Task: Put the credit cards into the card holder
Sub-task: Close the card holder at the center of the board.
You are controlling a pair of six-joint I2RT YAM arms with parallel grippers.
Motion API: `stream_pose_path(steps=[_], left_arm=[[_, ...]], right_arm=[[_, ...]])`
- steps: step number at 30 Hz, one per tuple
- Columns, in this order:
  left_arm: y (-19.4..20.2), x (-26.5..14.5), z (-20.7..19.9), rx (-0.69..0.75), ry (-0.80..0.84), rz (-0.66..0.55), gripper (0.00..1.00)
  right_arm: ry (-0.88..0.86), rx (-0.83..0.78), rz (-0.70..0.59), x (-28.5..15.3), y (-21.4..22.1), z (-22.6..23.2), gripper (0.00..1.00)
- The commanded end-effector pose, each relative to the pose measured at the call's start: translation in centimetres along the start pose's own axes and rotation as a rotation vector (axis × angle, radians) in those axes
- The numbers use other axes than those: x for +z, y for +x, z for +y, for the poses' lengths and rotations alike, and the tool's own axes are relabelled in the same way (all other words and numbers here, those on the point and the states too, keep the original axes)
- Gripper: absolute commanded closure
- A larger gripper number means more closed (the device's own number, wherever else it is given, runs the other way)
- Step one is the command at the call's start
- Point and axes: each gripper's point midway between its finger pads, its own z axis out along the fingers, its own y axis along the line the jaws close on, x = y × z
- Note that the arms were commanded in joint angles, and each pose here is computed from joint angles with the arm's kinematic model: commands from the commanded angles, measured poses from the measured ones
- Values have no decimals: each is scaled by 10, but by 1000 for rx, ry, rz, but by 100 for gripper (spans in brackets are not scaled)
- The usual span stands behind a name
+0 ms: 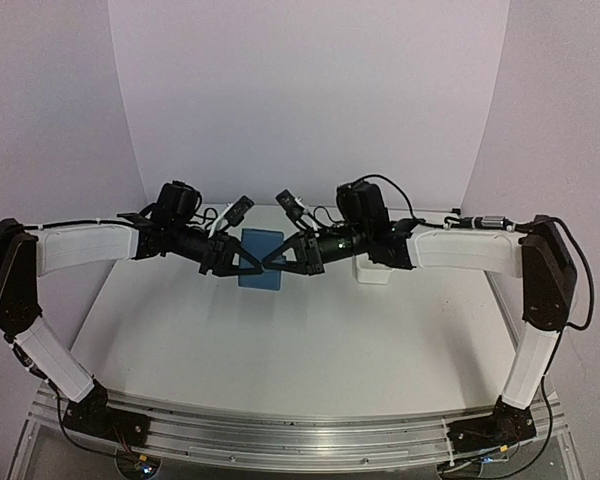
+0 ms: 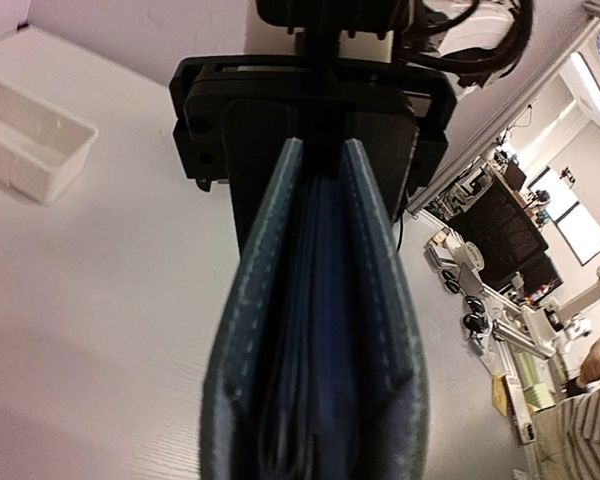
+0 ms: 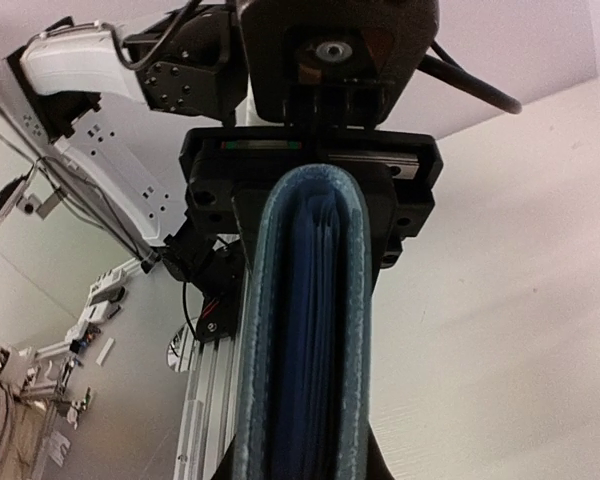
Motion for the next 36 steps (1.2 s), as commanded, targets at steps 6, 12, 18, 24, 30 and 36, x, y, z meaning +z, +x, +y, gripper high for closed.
stream_pose_path(steps=[6, 12, 18, 24, 30, 36], left_arm=[[68, 15, 67, -255, -199, 31, 54], [96, -1, 97, -282, -368, 48, 49], [94, 20, 72, -385, -291, 25, 75], [136, 40, 81, -592, -269, 62, 84], [168, 60, 104, -711, -286, 126, 85], [167, 74, 118, -750, -237, 110, 83]], right_arm=[[97, 462, -81, 8, 88, -39, 100], [117, 591, -36, 12, 139, -54, 100], [68, 749, -112, 23, 153, -71, 100], [12, 899, -181, 28, 168, -85, 100], [5, 971, -186, 34, 178, -94, 100], [-15, 1043, -210, 36, 186, -100, 100]])
